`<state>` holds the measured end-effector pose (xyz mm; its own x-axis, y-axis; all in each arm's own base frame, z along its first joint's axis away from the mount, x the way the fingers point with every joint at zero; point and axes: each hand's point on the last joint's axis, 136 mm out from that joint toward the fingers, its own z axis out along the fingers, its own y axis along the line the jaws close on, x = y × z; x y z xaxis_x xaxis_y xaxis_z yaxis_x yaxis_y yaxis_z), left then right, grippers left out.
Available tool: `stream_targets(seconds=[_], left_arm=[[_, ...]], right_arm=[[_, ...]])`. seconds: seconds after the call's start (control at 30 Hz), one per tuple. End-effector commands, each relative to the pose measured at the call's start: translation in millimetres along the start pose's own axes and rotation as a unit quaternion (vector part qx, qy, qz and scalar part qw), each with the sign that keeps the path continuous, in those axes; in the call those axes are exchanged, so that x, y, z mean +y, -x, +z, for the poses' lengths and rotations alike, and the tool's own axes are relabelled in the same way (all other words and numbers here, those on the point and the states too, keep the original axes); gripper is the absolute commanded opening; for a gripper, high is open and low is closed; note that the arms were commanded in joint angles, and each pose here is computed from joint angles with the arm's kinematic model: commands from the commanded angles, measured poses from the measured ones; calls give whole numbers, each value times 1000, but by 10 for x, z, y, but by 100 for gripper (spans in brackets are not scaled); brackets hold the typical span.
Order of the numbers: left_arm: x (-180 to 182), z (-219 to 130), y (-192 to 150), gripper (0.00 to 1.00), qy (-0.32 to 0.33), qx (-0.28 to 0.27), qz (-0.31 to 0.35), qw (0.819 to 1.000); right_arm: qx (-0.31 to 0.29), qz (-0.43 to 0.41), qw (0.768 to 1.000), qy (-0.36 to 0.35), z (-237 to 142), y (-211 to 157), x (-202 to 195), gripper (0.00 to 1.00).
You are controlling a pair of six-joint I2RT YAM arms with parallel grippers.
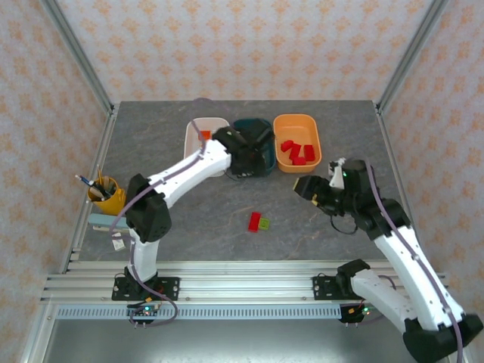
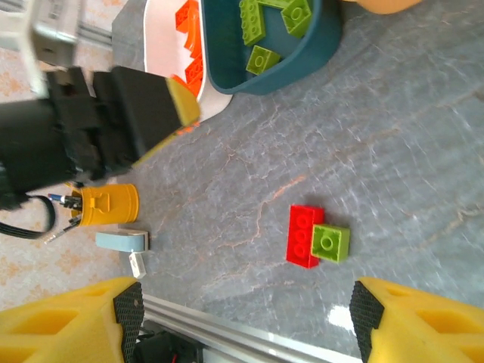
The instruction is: Sort the legos into containers by color
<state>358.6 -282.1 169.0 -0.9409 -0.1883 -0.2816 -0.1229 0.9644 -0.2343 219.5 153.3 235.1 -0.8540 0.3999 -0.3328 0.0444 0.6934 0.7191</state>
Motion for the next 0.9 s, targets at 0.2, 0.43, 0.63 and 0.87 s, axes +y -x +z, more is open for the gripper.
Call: stream_targets(seconds=[0.2,0.43,0.63,0.87], left_arm=[[873,195,666,32,50,0,-39,998],[1151,592,1108,33,28,10,-95,995],[1153,842,1318,35,0,18,-106,994],[1169,1043,1371,36,-21,30,-121,992]], right_arm=[[-41,-143,989,19,519,385,740,74],[-27,-135,990,4,829,499,854,74],[-18,-140,990,-8,977,518,853,74],[-11,-124,992,-22,1067,511,792,74]])
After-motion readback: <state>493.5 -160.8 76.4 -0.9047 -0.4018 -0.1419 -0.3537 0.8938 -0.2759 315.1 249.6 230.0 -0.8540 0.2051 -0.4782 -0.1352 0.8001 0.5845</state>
